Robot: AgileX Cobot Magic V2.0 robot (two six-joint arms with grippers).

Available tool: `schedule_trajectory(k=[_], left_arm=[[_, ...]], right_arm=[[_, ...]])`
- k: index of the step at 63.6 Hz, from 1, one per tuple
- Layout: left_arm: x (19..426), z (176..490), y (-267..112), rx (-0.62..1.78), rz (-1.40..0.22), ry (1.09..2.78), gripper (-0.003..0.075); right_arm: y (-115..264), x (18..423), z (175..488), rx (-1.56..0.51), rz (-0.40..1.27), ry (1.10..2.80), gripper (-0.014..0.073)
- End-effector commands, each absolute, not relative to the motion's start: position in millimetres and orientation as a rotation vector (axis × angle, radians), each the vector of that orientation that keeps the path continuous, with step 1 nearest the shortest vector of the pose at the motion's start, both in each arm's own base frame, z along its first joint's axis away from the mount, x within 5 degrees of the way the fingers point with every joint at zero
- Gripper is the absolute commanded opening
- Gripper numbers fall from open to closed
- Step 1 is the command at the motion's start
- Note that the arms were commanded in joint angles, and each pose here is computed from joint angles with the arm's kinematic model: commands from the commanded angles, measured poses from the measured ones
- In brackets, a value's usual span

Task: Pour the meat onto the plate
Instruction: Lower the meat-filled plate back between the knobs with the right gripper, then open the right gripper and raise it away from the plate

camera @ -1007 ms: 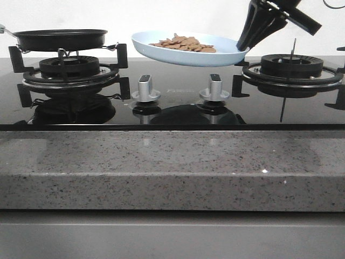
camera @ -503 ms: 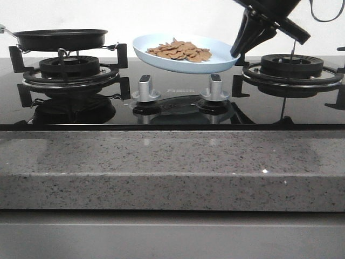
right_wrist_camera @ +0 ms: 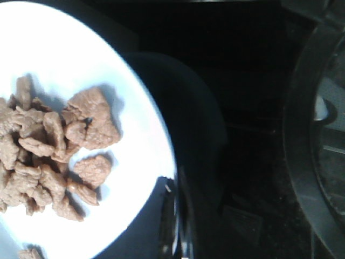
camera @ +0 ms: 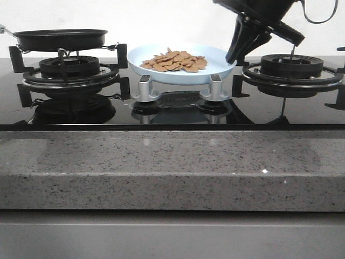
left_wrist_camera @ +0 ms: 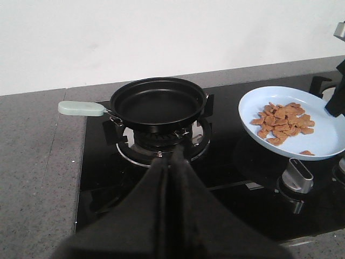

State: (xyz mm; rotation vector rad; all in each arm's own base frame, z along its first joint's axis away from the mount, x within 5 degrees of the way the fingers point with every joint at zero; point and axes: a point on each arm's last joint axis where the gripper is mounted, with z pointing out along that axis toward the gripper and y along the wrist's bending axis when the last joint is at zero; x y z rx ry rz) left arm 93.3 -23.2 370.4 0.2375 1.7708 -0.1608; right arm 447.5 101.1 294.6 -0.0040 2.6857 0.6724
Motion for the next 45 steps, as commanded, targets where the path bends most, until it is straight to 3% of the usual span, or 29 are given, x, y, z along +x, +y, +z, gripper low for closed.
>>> schedule_trajectory(k=[1, 11, 26, 45], left_arm=[[93.3, 386.3, -22.9, 0.207, -0.179, 1.665, -0.0020], [93.3, 386.3, -22.9, 0.207, -0.179, 1.665, -0.0020], [93.3, 386.3, -22.9, 0.207, -0.179, 1.665, -0.0020], [93.3, 386.3, -22.9, 0.207, -0.179, 1.665, -0.0020]], right_arm=[[100.5, 438.4, 331.5, -0.016, 0.700, 2.577, -0.0057], [100.5, 438.2, 331.4, -0.017, 0.700, 2.579, -0.0006], [100.5, 438.2, 331.4, -0.017, 0.700, 2.580, 0.0172], [100.8, 436.4, 344.3, -0.044, 0.703, 2.565, 0.0203]])
